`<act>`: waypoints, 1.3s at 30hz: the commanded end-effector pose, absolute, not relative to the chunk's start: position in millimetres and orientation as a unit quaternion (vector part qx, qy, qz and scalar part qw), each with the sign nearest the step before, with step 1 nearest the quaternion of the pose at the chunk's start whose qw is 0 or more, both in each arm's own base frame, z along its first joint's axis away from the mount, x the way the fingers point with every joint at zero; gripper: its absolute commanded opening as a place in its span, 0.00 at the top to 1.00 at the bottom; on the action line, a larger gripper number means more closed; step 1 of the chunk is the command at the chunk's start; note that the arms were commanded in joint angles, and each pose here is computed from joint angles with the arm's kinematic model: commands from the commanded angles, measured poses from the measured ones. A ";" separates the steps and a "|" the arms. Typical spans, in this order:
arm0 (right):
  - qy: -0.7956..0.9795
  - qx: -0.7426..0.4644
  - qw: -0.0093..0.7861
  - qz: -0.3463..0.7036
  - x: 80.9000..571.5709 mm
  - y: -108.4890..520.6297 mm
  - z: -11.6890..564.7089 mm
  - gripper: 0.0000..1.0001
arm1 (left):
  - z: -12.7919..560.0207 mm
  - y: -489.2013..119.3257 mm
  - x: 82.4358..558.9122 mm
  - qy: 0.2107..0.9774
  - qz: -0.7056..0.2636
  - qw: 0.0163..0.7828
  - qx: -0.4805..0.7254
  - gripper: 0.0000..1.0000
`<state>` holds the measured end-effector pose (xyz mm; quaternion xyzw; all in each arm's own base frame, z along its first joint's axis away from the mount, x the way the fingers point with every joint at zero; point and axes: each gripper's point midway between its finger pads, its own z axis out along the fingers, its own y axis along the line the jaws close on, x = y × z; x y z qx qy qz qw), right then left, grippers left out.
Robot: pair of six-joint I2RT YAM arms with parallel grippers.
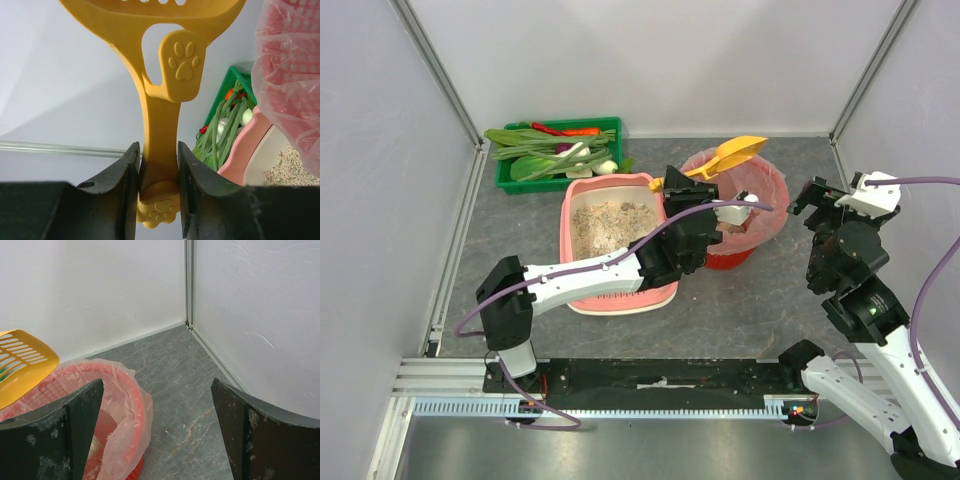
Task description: Clean the litter box
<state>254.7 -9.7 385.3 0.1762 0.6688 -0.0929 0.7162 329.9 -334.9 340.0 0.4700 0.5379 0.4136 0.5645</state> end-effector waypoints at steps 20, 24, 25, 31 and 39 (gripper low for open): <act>0.680 0.160 0.710 -0.092 272.6 3.8 385.0 0.02 | 287.5 -323.6 259.4 0.760 0.106 0.445 0.461 0.98; 0.686 0.149 0.707 -0.086 280.1 11.7 386.2 0.02 | 274.3 -300.1 230.1 0.820 0.038 0.392 0.416 0.98; 0.689 0.147 0.705 -0.084 281.8 13.5 384.6 0.02 | 269.8 -293.0 223.1 0.839 0.024 0.378 0.391 0.98; 0.711 0.132 0.687 -0.074 292.1 26.4 376.5 0.02 | 254.3 -246.7 197.2 0.899 -0.050 0.339 0.274 0.98; 0.721 0.133 0.676 -0.072 305.1 35.7 373.2 0.02 | 234.4 -194.8 169.4 0.945 -0.104 0.268 0.153 0.98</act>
